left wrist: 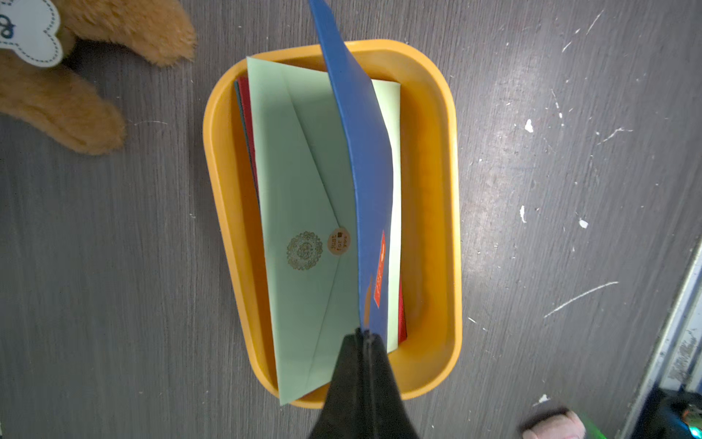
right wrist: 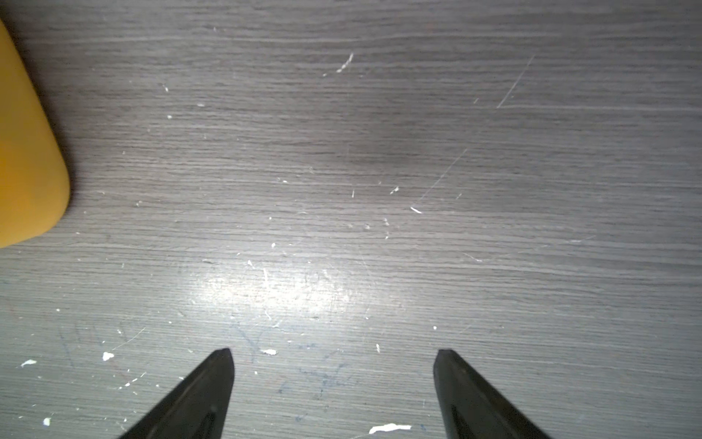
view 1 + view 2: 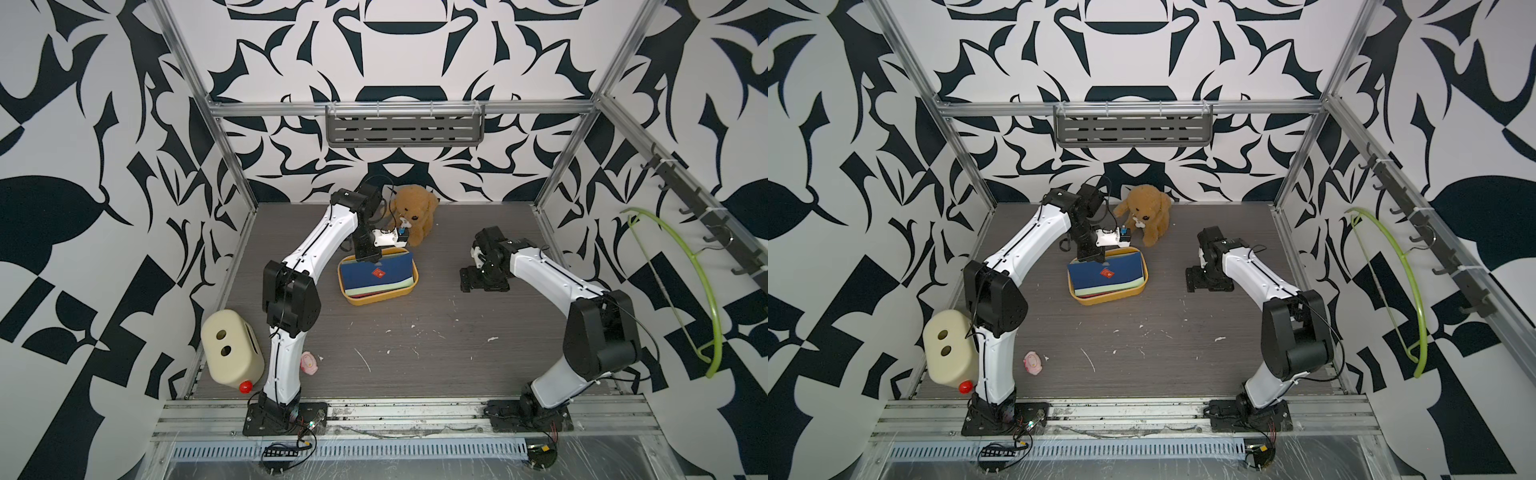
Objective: Put the sealed envelopes into the storage box
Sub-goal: Place the envelope in the storage box.
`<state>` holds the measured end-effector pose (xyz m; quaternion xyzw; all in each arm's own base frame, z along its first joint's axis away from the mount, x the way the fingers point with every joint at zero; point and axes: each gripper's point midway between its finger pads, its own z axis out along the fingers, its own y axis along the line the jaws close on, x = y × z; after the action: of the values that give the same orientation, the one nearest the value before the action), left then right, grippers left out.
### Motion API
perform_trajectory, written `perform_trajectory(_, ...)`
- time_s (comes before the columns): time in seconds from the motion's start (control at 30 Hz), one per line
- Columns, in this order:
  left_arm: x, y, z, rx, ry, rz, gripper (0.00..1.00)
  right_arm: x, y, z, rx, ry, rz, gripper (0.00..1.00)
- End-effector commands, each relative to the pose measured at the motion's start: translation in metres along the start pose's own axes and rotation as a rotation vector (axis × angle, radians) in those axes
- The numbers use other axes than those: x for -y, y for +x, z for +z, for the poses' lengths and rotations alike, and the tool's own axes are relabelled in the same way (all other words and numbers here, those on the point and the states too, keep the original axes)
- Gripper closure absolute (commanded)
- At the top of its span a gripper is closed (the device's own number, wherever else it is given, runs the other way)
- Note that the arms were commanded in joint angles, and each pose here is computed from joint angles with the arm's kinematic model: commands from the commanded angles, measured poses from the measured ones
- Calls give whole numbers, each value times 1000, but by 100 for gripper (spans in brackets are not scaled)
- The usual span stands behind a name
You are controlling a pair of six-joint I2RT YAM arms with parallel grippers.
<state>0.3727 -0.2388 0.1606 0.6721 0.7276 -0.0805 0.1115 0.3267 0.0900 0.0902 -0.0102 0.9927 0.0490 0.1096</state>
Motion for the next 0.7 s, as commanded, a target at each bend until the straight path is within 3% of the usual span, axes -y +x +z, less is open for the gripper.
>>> perform_trajectory(0.0, -7, 0, 18, 7, 18, -8, 95, -3, -11, -13, 48, -1, 0, 12)
perform_trajectory(0.27, -32, 0, 18, -25, -76, -16, 74, -6, -10, -16, 54, -1, -11, 12)
perform_trajectory(0.37, -53, -2, 4, -39, -181, -86, 62, -7, -11, -17, 63, -3, -12, 10)
perform_trajectory(0.5, -87, -6, -28, -7, -382, -287, 47, -4, -21, -25, 111, 31, -17, 1)
perform_trajectory(0.57, -91, -8, -42, 37, -431, -378, 0, 3, -31, -32, 142, 76, -14, 0)
perform_trajectory(0.67, -88, -10, -60, 136, -479, -544, 1, 12, -46, -42, 192, 140, 4, 0)
